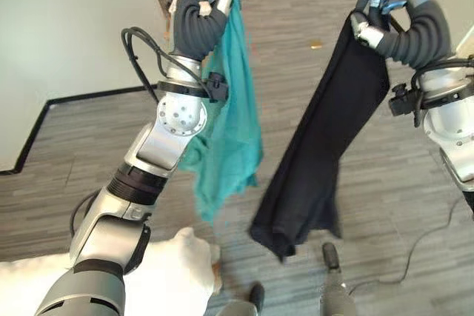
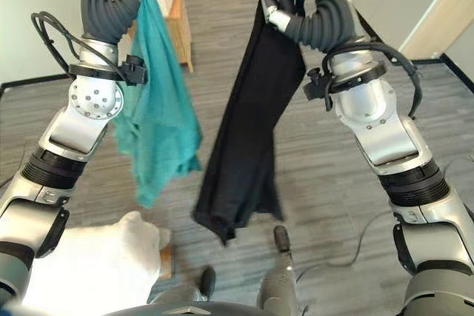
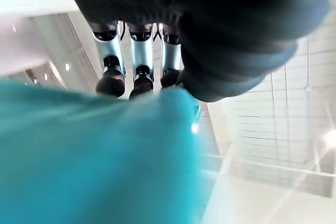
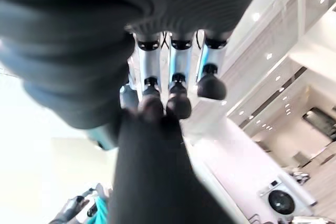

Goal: Pick up bed clothes into laundry basket.

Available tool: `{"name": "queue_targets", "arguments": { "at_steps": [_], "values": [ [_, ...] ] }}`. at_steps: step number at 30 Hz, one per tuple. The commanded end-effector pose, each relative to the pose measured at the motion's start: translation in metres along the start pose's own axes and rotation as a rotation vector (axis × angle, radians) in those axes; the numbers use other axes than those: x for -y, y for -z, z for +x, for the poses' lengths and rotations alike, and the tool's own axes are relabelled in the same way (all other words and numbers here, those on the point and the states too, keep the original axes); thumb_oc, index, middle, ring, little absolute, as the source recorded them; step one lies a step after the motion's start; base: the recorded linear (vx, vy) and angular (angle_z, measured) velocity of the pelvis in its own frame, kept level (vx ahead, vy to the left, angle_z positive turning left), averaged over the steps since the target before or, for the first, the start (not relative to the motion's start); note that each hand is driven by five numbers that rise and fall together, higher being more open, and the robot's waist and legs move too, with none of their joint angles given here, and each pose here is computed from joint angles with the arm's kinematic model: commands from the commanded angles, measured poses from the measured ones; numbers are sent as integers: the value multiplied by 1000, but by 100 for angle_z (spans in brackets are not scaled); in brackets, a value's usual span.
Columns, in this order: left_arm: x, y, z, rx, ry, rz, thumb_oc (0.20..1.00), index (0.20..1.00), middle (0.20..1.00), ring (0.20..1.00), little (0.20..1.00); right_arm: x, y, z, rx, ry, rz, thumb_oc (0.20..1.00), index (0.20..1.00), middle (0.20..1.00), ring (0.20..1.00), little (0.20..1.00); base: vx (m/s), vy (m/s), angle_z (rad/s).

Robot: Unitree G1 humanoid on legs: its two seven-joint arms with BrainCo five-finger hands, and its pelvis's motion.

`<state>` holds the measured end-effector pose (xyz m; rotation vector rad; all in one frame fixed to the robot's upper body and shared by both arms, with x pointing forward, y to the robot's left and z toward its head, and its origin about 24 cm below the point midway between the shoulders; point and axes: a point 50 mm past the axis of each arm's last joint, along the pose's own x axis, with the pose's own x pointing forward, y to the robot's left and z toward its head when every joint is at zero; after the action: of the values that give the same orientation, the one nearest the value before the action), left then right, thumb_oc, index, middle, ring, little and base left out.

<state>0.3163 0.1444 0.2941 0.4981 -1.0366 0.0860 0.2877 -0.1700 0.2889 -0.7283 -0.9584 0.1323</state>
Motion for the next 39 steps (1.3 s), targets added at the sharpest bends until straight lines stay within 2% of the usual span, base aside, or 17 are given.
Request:
{"name": "queue_targets", "arguments": {
  "at_steps": [1,9,13,18,21,25,29,33,36,39],
  "values": [
    [-11,-22,11,123,-70,-46,200,200,200,200,200,28,-18,14,109,109,-44,200,200,200,200,200,235,-228,60],
    [-2,1,6,6,-49,-43,200,200,200,200,200,22,-6,10,43,44,-49,200,200,200,200,200,358,-55,-5],
    [3,23,0,-111,-23,-38,200,200,200,200,200,21,24,-4,-103,79,29,200,200,200,200,200,528,77,14],
    [-4,52,-22,-250,42,33,200,200,200,200,200,6,47,-29,-234,67,60,200,200,200,200,200,513,139,-28],
    [-15,58,-27,-271,55,92,200,200,200,200,200,5,56,-33,-275,72,50,200,200,200,200,200,419,74,-29],
    [-20,62,-30,-293,59,113,200,200,200,200,200,8,63,-43,-322,75,5,200,200,200,200,200,404,-31,5],
    [0,61,-35,-290,104,66,200,200,200,200,200,29,74,-78,-420,110,-62,200,200,200,200,200,405,114,92],
    [23,50,-26,-235,135,29,200,200,200,200,200,40,66,-81,-383,145,-102,200,200,200,200,200,438,-113,98],
    [22,53,-28,-241,153,52,200,200,200,200,200,42,57,-79,-351,131,-124,200,200,200,200,200,349,-59,107],
    [10,56,-38,-262,94,23,200,200,200,200,200,44,41,-66,-255,134,-123,200,200,200,200,200,241,-119,130]
  ]
}}
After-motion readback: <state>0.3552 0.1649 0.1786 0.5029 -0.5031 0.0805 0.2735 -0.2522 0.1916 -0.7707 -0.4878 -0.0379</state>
